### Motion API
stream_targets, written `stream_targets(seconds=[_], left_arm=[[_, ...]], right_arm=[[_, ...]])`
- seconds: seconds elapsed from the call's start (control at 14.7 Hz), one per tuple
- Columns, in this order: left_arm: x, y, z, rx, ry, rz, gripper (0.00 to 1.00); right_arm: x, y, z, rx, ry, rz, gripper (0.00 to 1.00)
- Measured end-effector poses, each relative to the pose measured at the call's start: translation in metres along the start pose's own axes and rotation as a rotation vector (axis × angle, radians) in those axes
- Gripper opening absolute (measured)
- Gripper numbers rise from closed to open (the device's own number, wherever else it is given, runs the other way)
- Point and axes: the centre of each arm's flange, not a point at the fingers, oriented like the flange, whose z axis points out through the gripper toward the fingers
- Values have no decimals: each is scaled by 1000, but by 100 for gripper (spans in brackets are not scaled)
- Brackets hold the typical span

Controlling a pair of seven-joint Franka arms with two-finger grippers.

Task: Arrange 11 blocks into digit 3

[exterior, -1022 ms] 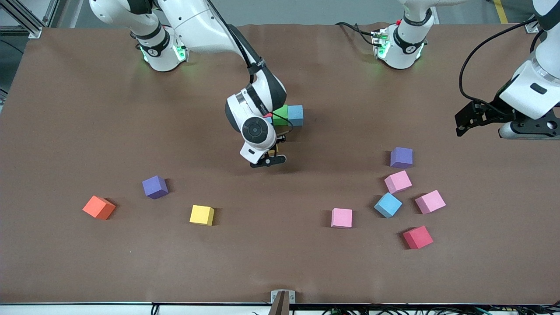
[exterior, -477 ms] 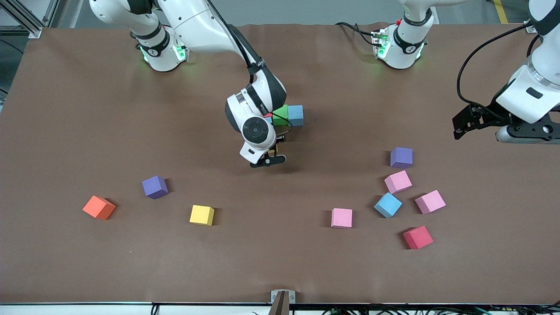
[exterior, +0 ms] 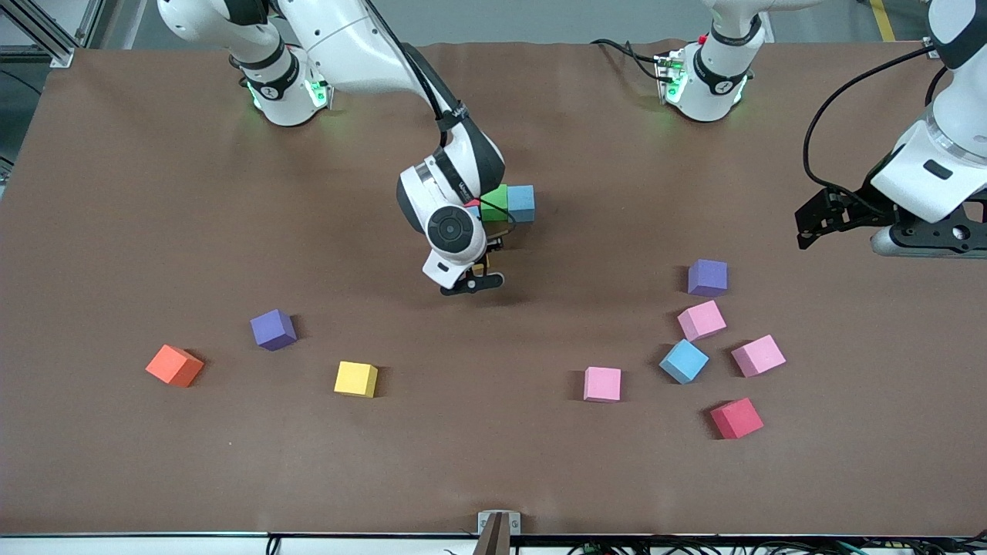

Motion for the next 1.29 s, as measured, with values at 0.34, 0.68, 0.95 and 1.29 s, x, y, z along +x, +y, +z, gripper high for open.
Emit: stream_targets(seconds=[0.34,0.68,0.95,1.29], left_arm=[[3,0,4,-3,6,1,100],[31,3,45,-23,35,5,100],[70,26,131,-63,58,33,100],[107,85,222,-119,71,90,100]], right_arm=[[0,3,3,-9,-3,30,100],[1,-2,-6,2,11,56,100],[-4,-9,-30,12,0,57,100],[-3,9,-93,38,13,142,100]])
